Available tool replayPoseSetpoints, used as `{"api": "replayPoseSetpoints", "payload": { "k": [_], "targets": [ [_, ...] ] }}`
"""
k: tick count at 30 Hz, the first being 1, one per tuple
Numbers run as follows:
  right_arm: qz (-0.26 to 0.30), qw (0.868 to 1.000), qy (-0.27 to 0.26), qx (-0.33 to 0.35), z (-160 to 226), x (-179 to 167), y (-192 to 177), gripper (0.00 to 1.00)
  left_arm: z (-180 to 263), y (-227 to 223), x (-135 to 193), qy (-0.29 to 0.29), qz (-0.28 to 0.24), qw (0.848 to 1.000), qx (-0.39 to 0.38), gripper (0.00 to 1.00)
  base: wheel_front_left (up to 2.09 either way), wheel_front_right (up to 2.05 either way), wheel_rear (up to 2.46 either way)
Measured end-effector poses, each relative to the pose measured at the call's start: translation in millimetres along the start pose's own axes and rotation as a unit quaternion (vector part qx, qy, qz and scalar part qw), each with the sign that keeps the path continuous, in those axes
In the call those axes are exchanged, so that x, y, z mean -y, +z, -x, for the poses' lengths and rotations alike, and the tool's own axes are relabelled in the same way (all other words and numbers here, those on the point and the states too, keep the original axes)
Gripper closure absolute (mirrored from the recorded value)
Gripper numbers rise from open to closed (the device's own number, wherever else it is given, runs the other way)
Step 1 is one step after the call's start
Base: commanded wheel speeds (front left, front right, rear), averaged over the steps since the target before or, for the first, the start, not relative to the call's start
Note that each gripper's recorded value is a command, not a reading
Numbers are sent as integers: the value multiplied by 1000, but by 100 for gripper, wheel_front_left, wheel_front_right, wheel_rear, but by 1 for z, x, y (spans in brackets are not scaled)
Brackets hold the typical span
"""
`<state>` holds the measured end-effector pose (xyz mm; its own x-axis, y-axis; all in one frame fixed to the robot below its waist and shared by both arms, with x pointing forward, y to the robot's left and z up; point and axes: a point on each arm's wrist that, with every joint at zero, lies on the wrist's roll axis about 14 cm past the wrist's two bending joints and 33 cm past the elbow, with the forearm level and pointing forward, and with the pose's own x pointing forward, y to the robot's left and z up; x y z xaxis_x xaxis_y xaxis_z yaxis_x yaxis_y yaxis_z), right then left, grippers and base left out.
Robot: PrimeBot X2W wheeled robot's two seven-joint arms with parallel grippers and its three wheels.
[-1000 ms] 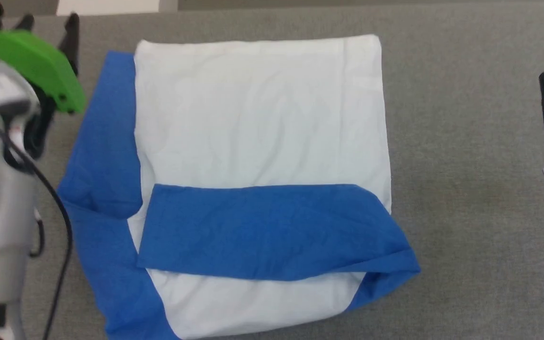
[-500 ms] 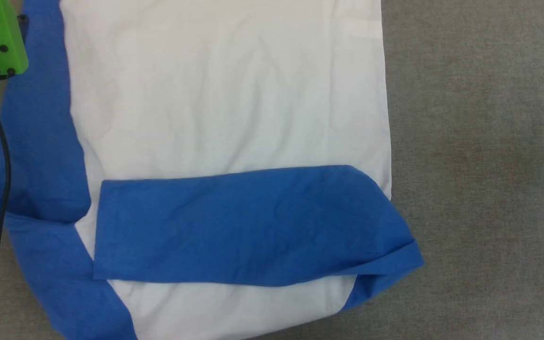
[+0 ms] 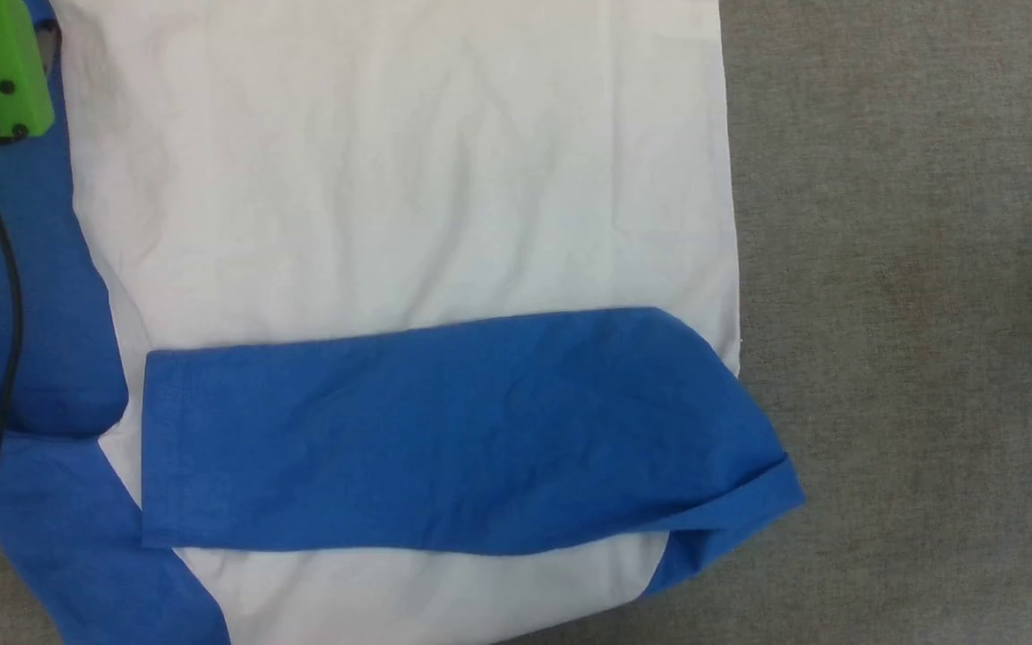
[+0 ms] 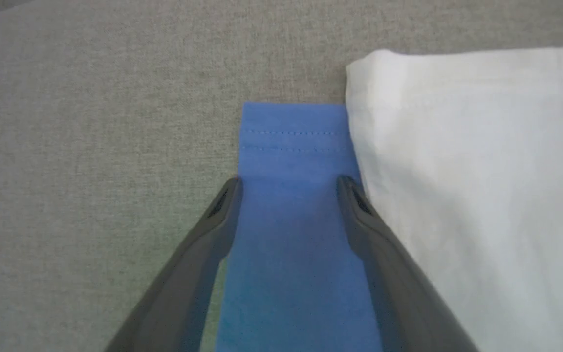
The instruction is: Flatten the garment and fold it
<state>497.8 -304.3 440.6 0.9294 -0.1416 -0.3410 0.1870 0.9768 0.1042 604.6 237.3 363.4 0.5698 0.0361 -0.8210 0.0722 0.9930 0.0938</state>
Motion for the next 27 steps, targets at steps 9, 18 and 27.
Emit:
{"api": "replayPoseSetpoints", "payload": {
  "k": [9, 18, 27],
  "targets": [
    [-3, 1000, 3, -1, -3, -2, 0, 0, -6, -4, -11, -4, 44, 999, -1, 100, 0, 0, 0],
    [-2, 1000, 7, 5, -1, -6, 6, 0, 5, 8, -12, -32, 105, 992, 65, 100, 0, 0, 0],
    [-13, 999, 31, 9, 11, -24, 15, 0, 55, 25, -61, 9, 228, 956, 186, 100, 0, 0, 0]
  ]
}}
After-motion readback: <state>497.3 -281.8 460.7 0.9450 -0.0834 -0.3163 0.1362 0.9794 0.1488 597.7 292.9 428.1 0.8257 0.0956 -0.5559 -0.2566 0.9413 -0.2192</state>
